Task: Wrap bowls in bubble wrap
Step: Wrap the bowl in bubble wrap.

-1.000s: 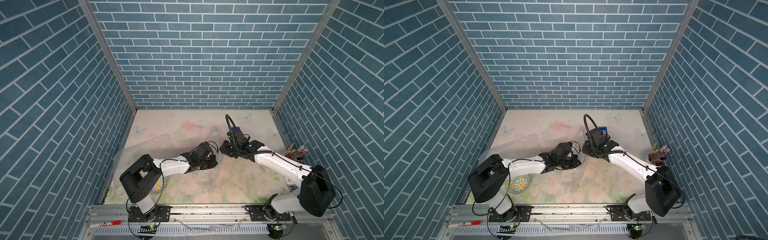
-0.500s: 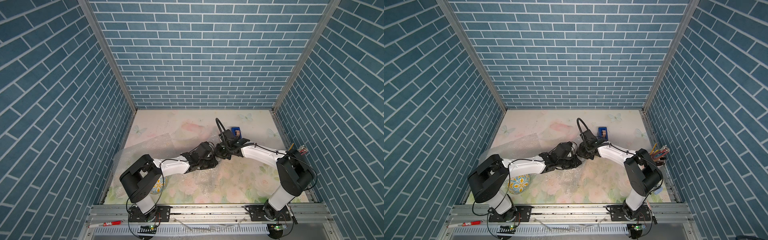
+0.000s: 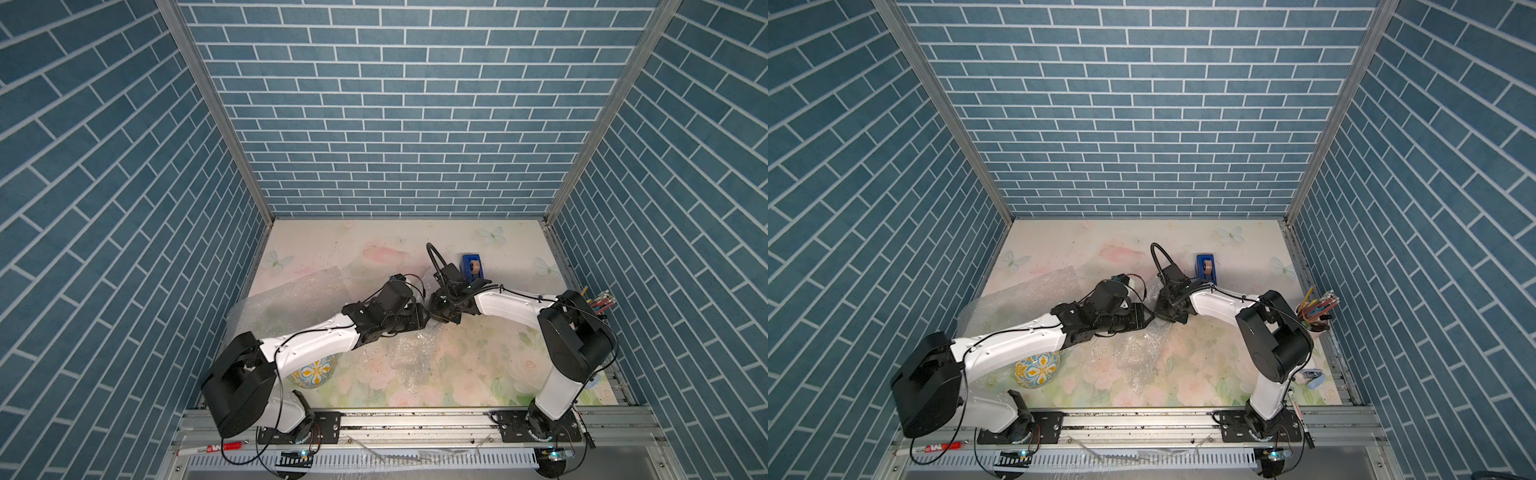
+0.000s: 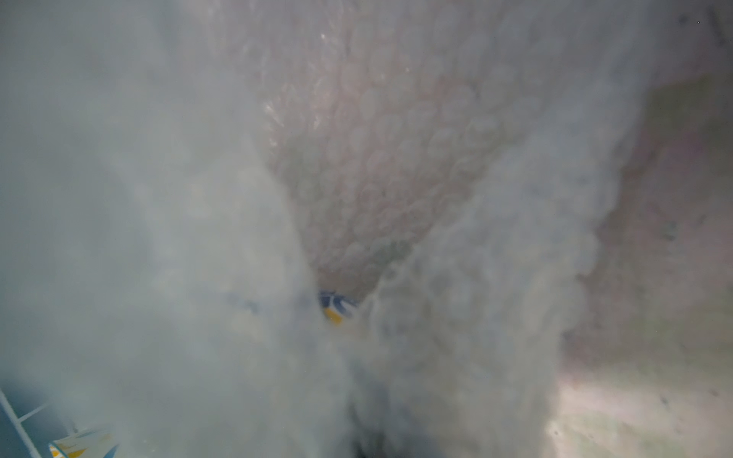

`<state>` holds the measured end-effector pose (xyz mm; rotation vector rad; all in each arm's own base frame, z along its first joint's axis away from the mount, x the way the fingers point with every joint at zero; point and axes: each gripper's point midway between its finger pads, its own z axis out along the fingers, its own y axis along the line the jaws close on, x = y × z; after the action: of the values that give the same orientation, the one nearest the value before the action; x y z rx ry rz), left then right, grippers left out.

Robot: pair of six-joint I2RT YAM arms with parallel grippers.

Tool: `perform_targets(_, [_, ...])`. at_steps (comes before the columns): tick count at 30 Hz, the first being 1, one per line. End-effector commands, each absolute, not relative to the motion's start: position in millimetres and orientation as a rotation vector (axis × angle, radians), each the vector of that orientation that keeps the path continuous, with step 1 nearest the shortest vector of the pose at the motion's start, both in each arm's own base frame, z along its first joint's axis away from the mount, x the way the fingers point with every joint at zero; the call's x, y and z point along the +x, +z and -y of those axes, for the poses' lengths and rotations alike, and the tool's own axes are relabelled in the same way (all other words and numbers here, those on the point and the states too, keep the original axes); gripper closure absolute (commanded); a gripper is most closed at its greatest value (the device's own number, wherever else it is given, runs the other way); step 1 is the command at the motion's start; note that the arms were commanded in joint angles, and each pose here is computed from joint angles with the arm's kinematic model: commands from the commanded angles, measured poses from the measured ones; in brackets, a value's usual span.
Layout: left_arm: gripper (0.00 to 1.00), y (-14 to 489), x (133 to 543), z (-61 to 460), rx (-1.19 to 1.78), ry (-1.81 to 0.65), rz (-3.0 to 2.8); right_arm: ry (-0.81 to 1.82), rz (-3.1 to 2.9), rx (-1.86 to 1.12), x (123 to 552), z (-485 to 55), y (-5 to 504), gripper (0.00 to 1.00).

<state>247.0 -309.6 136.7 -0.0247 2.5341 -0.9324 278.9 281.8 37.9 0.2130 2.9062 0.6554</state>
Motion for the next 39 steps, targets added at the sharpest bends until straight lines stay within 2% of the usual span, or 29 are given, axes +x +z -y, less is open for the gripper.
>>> perform_targets(1, [0.48,125,252,260,-0.094,-0.695,-2.591,0.538,-2.97,0.235,272,-268,22,0.94])
perform_targets(4, [0.49,112,255,231,-0.19,-0.64,-2.648,0.533,-2.969,0.226,273,-269,23,0.95])
perform_targets(8, [0.49,105,257,218,-0.24,-0.646,-2.658,0.53,-2.951,0.209,276,-269,31,0.99])
perform_targets(26, [0.5,96,290,264,-0.141,-0.82,-2.592,0.555,-2.838,0.123,281,-278,81,1.0])
perform_targets(33, [0.61,91,297,275,-0.126,-0.845,-2.602,0.504,-2.888,0.131,278,-276,58,1.0])
perform_targets(36, [0.76,89,298,277,-0.124,-0.844,-2.604,0.478,-2.911,0.133,279,-276,44,1.0])
perform_targets(39, [0.84,87,299,282,-0.113,-0.851,-2.616,0.48,-2.933,0.131,278,-278,35,1.0])
